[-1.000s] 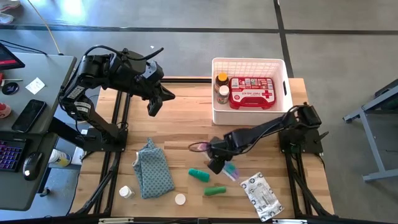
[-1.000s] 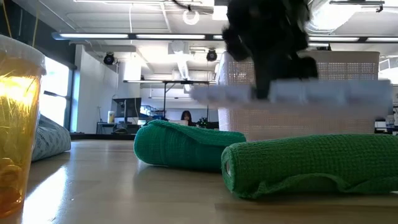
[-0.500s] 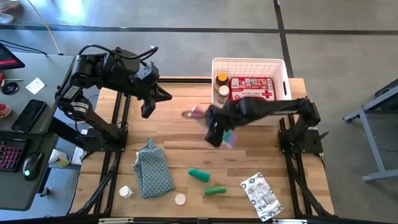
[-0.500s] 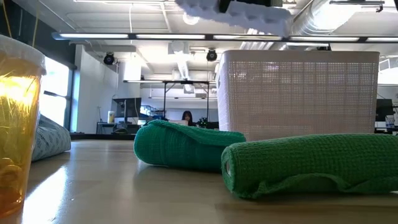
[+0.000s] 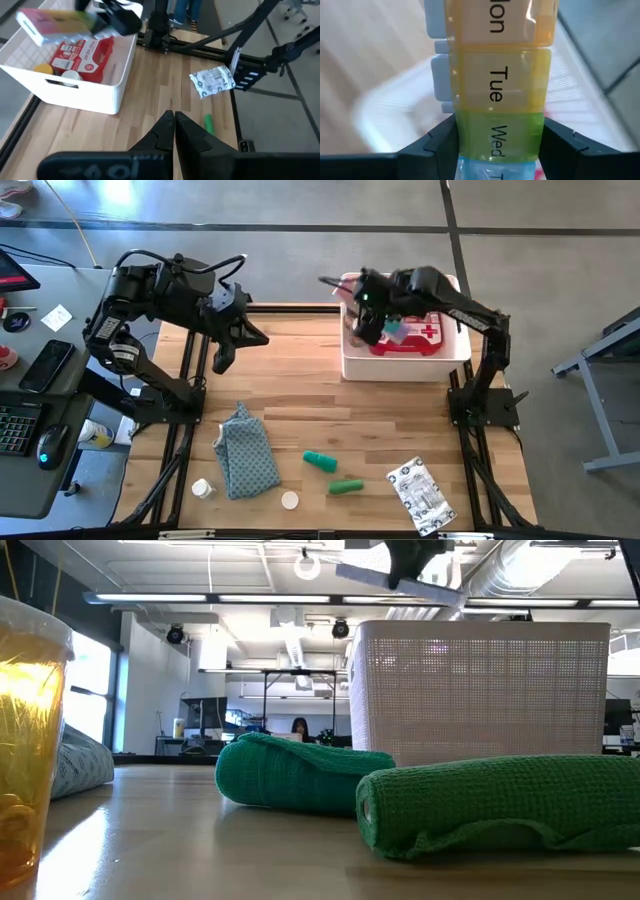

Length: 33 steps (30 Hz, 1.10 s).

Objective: Pick & place medical supplies in basket/bin
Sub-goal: Put the medicine organizer into the white bin

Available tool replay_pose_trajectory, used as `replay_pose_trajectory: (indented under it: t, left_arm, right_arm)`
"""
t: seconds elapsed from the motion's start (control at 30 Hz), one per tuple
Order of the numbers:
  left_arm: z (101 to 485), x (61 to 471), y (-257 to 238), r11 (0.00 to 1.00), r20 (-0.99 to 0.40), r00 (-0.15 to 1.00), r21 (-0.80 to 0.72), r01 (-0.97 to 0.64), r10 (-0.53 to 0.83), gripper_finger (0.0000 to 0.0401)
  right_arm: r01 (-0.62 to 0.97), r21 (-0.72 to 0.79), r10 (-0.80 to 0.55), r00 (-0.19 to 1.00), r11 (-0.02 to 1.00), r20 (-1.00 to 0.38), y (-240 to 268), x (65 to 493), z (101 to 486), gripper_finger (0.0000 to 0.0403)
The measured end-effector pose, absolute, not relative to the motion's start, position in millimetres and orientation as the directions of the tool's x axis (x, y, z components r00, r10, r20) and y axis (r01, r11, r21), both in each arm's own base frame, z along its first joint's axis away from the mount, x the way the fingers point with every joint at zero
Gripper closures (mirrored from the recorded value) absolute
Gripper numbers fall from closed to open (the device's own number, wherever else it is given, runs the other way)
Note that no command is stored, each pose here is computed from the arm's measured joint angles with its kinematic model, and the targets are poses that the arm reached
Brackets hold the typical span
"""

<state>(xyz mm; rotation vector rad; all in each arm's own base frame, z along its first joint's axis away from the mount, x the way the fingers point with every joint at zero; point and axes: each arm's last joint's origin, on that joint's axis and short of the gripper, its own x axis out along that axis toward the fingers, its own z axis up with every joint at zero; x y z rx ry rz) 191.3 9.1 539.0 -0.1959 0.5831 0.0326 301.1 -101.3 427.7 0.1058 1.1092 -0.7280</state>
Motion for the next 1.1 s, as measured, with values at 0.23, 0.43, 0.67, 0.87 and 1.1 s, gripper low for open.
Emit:
replay_pose_trajectory:
  t: [0.23, 0.43, 0.67, 0.87, 1.1]
  left_arm:
    - [538.5, 191.3, 11.5, 0.978, -0.556, 0.829, -0.136, -0.161, 0.059, 0.0350]
    - [538.8, 191.3, 13.5, 0.968, -0.551, 0.825, -0.113, -0.223, 0.126, 0.0350]
    - [539.5, 191.5, 15.8, 0.956, -0.540, 0.817, -0.073, -0.285, 0.203, 0.0350]
    - [539.6, 191.4, 16.3, 0.951, -0.538, 0.813, -0.063, -0.302, 0.222, 0.0350]
    - [539.5, 191.5, 16.4, 0.943, -0.539, 0.813, -0.092, -0.319, 0.223, 0.0350]
  right_arm:
    - [0.453, -0.438, -0.537, 0.111, 0.776, -0.837, -161.9, 279.5, 422.9, 0.0196]
    - [0.488, -0.374, -0.464, 0.075, 0.789, -0.883, -212.4, 250.0, 415.2, 0.0196]
    - [0.360, -0.274, -0.283, -0.030, 0.892, -0.959, -240.5, 231.8, 368.6, 0.0196]
    - [0.154, -0.248, -0.213, -0.210, 0.956, -0.954, -242.7, 229.1, 315.8, 0.0196]
    - [0.057, -0.293, -0.261, -0.316, 0.954, -0.912, -252.3, 222.3, 271.5, 0.0196]
